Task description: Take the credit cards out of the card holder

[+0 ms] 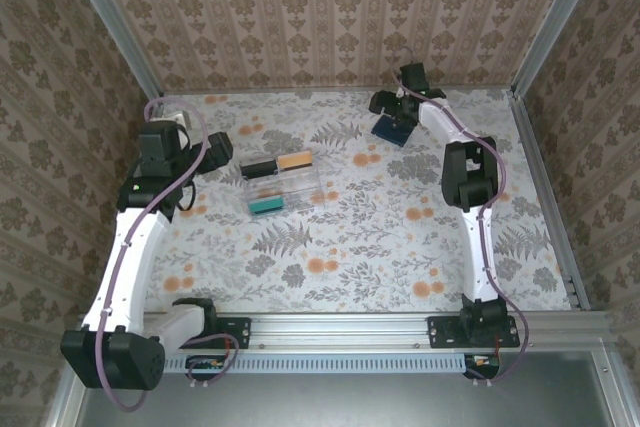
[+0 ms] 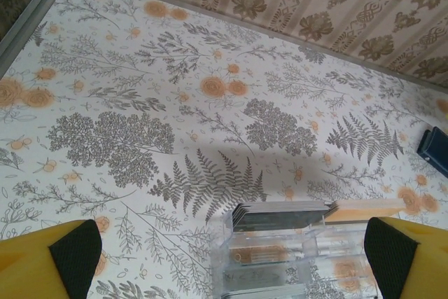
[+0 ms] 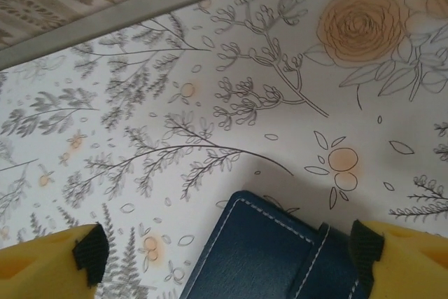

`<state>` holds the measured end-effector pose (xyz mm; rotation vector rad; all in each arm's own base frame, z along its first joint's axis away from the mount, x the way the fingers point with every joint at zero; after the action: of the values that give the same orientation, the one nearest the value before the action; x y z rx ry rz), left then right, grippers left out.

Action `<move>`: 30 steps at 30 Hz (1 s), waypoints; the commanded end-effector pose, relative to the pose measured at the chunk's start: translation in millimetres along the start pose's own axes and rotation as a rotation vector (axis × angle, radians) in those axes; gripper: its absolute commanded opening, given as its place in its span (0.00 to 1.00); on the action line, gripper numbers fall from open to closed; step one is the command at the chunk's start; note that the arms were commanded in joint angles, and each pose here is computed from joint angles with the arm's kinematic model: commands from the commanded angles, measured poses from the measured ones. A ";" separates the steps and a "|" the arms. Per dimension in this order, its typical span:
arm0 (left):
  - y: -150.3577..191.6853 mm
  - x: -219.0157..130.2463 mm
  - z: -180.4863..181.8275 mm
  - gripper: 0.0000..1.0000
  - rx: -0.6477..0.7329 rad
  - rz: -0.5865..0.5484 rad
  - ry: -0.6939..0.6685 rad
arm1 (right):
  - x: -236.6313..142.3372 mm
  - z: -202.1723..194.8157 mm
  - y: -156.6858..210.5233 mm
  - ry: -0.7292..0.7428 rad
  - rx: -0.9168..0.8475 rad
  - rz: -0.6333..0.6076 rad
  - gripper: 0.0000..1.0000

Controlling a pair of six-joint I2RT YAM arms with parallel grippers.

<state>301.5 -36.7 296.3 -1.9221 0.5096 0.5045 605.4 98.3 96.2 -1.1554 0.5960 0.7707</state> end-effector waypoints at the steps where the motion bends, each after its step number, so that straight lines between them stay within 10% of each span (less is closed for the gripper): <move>1: -4.0 -9.4 -3.5 1.00 0.027 -0.010 0.010 | 5.3 5.7 20.0 -0.003 -0.003 0.102 0.88; 30: 9.8 -8.4 -7.2 1.00 0.061 -0.017 0.088 | -100.5 53.9 239.9 0.181 -0.175 0.413 0.61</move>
<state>295.8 -42.8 288.2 -1.9001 0.5606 0.4547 395.0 179.8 67.8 -1.3254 0.8283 1.0670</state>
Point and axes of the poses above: each hand's point on the last joint's axis, 136 mm out from that joint toward the fingers, its own x axis out along the fingers, its own z axis along the line the jaws close on, y = z × x, the point moved 4 cm from there along -x, back along the fingers, and after that the axes turned 6 degrees about -x, right-handed, at the moved point
